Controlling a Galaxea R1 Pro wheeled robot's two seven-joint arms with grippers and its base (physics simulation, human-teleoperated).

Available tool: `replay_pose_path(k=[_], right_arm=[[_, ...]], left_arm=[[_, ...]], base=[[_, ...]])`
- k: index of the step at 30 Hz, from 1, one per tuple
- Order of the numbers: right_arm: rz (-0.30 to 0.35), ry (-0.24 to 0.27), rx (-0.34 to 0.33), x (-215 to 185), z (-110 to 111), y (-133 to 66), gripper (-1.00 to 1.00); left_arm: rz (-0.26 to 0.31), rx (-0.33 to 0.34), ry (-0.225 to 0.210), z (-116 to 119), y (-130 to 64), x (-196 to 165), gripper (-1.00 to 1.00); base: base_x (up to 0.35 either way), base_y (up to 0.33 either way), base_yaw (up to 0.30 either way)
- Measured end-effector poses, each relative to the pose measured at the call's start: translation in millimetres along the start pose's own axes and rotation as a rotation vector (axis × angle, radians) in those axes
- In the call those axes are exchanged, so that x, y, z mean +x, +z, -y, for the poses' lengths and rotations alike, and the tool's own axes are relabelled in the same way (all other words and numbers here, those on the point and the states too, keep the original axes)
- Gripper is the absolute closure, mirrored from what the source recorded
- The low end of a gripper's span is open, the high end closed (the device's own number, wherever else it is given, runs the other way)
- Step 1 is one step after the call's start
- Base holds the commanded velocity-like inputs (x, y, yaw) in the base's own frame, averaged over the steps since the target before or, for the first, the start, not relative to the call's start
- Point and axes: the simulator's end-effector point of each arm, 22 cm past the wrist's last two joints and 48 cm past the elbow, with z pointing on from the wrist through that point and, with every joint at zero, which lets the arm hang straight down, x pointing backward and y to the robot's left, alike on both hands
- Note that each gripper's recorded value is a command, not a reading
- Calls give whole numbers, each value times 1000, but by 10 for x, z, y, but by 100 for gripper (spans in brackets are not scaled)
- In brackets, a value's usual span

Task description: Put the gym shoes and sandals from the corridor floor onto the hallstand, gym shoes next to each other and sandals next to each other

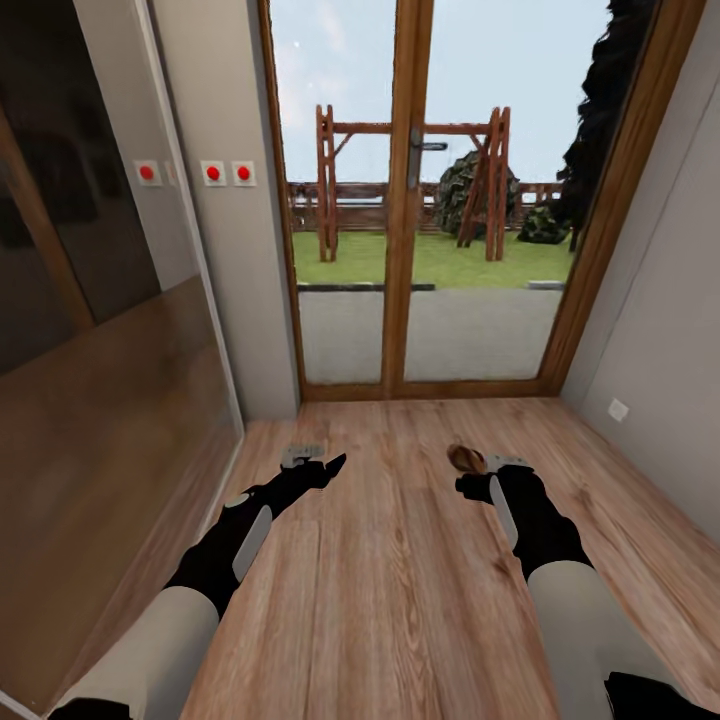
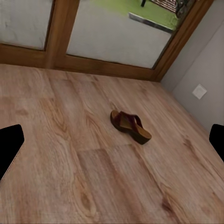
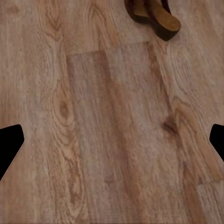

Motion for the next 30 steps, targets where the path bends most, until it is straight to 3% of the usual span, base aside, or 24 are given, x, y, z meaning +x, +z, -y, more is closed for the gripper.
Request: replay_pose_path(k=[30], right_arm=[[0,0,0,1,0,0,-100]], left_arm=[[-1,1,0,4,0,7,-100]], base=[[345,24,0]])
